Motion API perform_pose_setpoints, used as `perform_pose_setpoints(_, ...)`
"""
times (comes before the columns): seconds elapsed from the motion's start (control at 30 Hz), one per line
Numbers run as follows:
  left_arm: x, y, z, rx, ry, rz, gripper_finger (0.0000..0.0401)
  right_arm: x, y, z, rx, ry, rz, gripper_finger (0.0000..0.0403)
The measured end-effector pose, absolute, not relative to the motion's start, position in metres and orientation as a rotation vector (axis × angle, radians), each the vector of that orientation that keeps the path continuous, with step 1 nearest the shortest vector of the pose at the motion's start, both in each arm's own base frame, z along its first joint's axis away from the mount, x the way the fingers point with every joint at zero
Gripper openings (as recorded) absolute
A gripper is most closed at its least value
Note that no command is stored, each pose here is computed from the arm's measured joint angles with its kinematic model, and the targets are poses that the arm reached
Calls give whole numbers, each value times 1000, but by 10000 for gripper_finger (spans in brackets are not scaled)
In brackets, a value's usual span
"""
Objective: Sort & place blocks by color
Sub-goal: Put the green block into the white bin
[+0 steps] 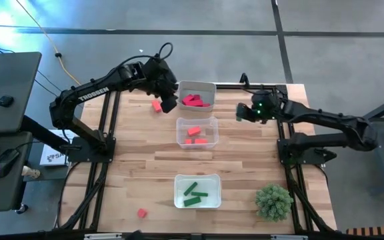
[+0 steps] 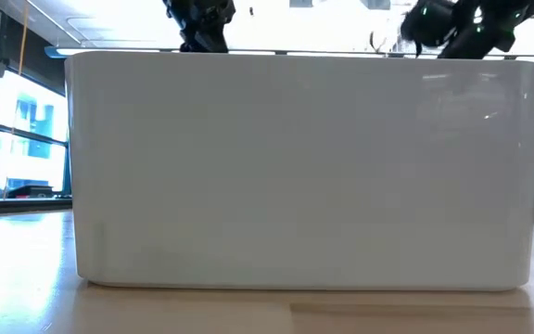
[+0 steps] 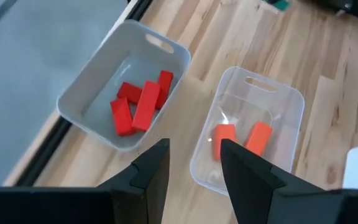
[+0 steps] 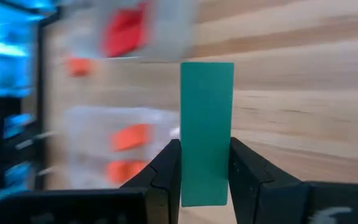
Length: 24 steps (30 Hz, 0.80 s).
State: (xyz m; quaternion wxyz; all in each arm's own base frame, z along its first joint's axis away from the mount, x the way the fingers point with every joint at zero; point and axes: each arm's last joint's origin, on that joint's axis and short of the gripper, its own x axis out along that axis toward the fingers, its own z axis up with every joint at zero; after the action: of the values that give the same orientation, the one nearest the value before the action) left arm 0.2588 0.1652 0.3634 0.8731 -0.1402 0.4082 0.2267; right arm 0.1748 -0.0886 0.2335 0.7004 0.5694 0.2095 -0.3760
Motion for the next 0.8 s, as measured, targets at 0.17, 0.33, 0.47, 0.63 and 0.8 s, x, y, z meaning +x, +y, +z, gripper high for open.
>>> perform_pose_setpoints(0.17, 255, 162, 360, -373, 899, 499, 133, 193, -75, 251, 1175, 344, -624, 75)
perform_pose_setpoints(0.33, 251, 160, 357, -451, 936, 534, 133, 206, -62, 264, 1093, 251, -458, 75)
perform_pose_setpoints(0.47, 250, 157, 355, -497, 957, 551, 133, 213, -51, 272, 1039, 202, -358, 75)
perform_pose_setpoints(0.63, 251, 154, 355, -532, 960, 567, 133, 218, -36, 281, 942, 164, -240, 75)
perform_pose_setpoints(0.8, 253, 151, 355, -531, 962, 559, 133, 222, -18, 287, 841, 146, -129, 75)
